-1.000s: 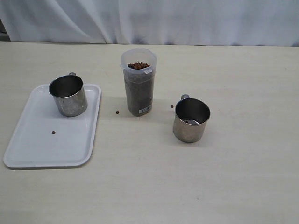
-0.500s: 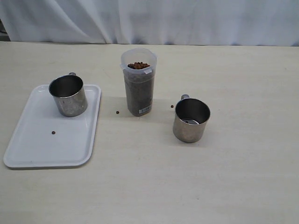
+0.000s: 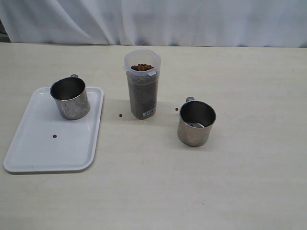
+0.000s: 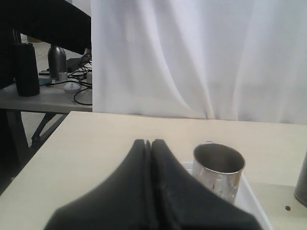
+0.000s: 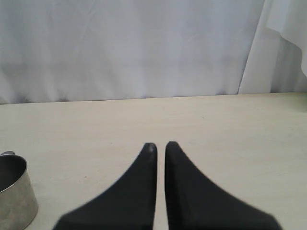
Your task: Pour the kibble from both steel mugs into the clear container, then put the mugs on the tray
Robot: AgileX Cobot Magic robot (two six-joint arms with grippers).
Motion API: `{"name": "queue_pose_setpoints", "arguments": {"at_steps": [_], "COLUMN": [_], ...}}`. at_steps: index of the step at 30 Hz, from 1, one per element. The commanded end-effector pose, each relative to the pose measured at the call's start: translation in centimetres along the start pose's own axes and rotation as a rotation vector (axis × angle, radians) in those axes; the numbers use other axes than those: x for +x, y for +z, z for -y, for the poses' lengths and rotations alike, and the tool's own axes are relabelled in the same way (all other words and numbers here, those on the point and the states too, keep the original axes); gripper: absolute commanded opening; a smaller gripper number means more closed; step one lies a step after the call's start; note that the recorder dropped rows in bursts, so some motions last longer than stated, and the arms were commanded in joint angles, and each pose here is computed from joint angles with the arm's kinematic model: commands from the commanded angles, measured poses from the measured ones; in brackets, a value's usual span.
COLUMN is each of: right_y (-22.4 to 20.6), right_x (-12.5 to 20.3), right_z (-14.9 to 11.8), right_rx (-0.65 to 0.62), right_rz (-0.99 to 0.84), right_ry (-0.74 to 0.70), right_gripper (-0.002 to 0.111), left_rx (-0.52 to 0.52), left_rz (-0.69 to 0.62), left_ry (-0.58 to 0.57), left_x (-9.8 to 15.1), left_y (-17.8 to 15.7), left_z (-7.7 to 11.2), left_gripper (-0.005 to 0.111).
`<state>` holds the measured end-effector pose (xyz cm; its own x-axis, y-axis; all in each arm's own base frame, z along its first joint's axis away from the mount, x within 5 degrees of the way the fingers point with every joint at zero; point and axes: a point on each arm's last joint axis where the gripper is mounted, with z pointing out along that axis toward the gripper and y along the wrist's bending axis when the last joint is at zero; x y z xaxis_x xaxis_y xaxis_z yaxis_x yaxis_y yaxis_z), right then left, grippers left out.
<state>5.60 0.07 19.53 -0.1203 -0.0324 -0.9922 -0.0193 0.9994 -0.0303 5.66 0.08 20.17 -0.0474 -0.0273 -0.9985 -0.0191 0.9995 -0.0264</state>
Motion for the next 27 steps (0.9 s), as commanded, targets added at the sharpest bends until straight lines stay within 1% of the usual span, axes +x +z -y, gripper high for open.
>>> {"name": "queue_pose_setpoints", "arguments": {"at_steps": [1, 4, 5, 7, 17, 22, 25, 27], "right_y": [0.0, 0.0, 0.0, 0.0, 0.0, -0.1, -0.1, -0.3], "right_x": [0.1, 0.1, 0.1, 0.1, 0.1, -1.0, -1.1, -2.1], "right_z": [0.0, 0.0, 0.0, 0.0, 0.0, 0.0, 0.0, 0.0], "right_rx": [0.008, 0.008, 0.008, 0.008, 0.008, 0.008, 0.008, 0.007], "right_rz": [-0.002, -0.002, -0.002, -0.002, 0.004, 0.125, 0.135, 0.247], "right_ry": [-0.002, -0.002, -0.002, -0.002, -0.002, -0.014, -0.014, -0.005], "right_gripper": [0.005, 0.005, 0.005, 0.005, 0.005, 0.005, 0.005, 0.005], "left_rx": [0.005, 0.005, 0.005, 0.006, 0.006, 0.006, 0.006, 0.006], "left_rz": [-0.002, -0.002, -0.012, -0.018, -0.034, -0.034, -0.034, -0.034], "left_ry": [-0.008, -0.008, 0.02, 0.042, 0.042, 0.042, 0.042, 0.042], "left_x": [0.1, 0.1, 0.2, 0.2, 0.4, 0.4, 0.4, 0.4], "left_y": [0.0, 0.0, 0.0, 0.0, 0.0, 0.0, 0.0, 0.0], "left_z": [0.0, 0.0, 0.0, 0.0, 0.0, 0.0, 0.0, 0.0], "left_gripper": [0.0, 0.0, 0.0, 0.0, 0.0, 0.0, 0.0, 0.0]}}
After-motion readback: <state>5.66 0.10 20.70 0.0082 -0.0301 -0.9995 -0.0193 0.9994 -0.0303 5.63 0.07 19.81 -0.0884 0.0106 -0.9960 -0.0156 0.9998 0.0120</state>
